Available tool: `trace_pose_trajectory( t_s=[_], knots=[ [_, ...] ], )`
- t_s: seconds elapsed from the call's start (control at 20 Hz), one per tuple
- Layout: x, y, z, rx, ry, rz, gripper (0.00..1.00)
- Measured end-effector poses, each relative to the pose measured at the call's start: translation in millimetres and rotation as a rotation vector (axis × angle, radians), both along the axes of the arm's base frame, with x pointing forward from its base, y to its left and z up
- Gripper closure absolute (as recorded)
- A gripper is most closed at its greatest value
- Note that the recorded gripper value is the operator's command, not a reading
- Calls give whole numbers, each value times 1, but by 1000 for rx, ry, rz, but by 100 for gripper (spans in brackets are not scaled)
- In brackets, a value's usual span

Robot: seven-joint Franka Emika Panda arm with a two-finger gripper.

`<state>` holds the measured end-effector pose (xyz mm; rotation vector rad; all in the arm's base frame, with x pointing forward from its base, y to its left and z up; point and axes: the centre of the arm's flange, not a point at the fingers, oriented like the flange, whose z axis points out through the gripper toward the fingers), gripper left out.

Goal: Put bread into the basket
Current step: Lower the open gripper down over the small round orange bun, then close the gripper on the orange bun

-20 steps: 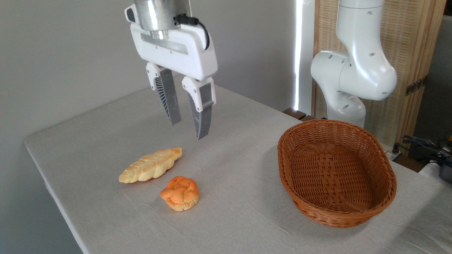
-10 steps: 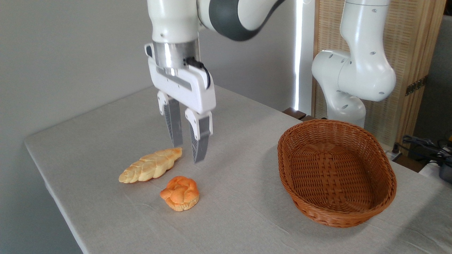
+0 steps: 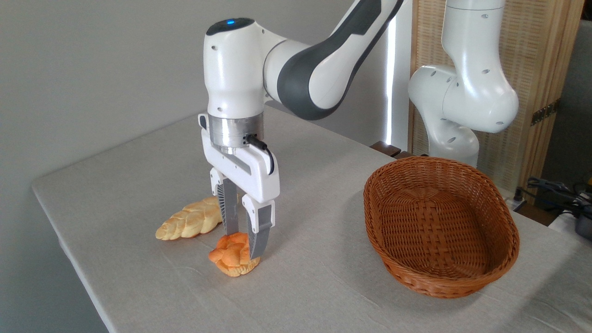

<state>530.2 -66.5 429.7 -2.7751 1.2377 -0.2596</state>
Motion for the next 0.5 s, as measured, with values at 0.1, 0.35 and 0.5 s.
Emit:
trace_pose_trajectory(
  t_s=[0.1, 0.35, 0.5],
  knots=[
    [3, -2, -2, -3, -20, -4, 68],
    [6, -5, -11, -3, -11, -10, 98],
    [6, -11, -17, -1, -2, -22, 100]
  ],
)
